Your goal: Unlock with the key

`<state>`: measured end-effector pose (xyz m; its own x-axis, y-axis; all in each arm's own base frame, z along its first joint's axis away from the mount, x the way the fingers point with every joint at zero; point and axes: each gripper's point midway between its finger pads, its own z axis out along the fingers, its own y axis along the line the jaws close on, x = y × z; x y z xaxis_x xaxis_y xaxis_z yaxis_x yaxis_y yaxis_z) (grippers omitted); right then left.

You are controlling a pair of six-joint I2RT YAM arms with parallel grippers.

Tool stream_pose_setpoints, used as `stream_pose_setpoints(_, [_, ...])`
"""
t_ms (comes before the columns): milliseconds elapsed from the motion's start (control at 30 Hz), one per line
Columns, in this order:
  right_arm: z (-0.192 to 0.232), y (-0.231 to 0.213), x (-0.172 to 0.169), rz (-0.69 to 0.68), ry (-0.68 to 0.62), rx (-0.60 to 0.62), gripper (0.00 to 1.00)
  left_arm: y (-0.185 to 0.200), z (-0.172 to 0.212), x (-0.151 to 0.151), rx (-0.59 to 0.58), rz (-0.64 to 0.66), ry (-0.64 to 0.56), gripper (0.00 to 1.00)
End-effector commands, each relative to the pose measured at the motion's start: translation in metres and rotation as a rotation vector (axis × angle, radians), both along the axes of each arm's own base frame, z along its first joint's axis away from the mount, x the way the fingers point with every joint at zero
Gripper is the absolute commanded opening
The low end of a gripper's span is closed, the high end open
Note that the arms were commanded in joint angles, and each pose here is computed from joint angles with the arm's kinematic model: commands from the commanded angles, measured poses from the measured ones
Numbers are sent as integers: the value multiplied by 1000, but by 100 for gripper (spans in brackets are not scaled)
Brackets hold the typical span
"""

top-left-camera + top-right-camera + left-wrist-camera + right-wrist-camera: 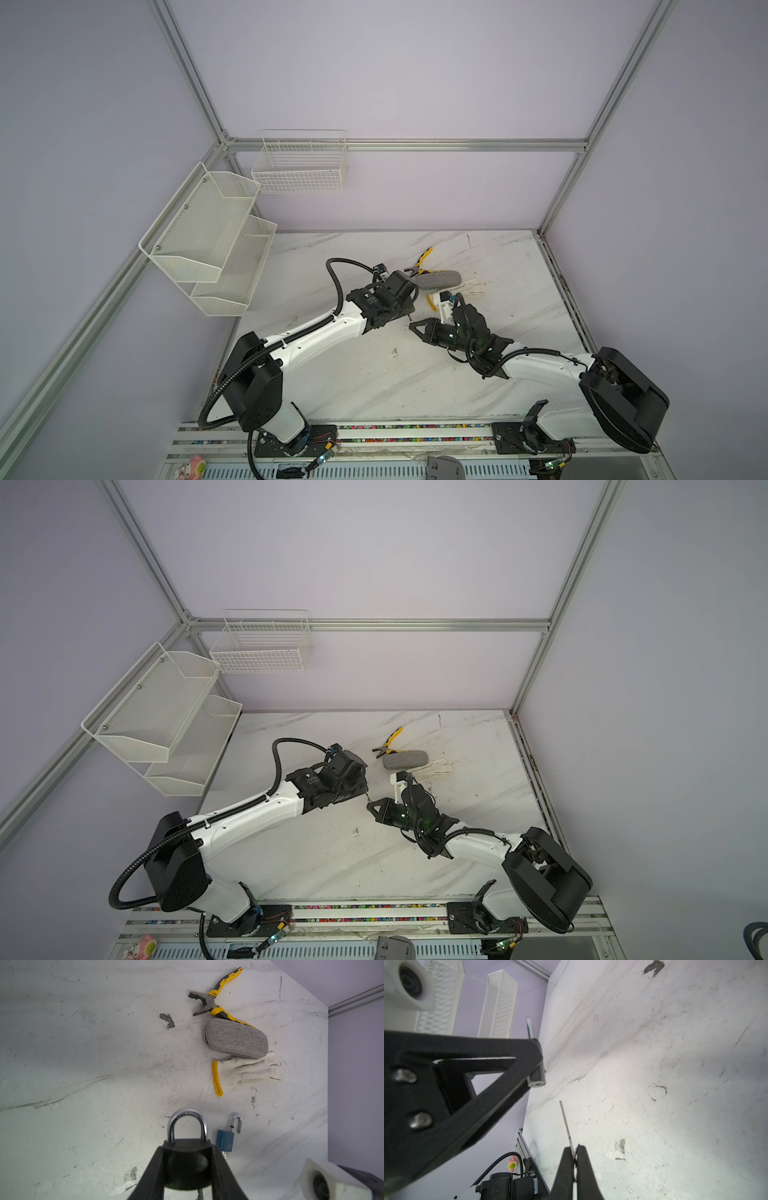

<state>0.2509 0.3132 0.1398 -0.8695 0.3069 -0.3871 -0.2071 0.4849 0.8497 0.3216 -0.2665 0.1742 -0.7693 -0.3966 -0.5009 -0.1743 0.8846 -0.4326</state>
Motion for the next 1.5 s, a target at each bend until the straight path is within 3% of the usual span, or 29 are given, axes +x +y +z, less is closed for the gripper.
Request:
stream_pose_setpoints(0, [16, 10, 5, -31, -14, 89, 0, 4, 17, 1, -23, 37, -53, 0])
stream_pose_setpoints(633, [35, 15, 7, -79, -41, 150, 0, 1, 21, -1, -3, 44, -78, 0])
stream_pose_setpoints(1467, [42, 21, 7, -63, -74, 108, 0, 4, 14, -1, 26, 51, -74, 0])
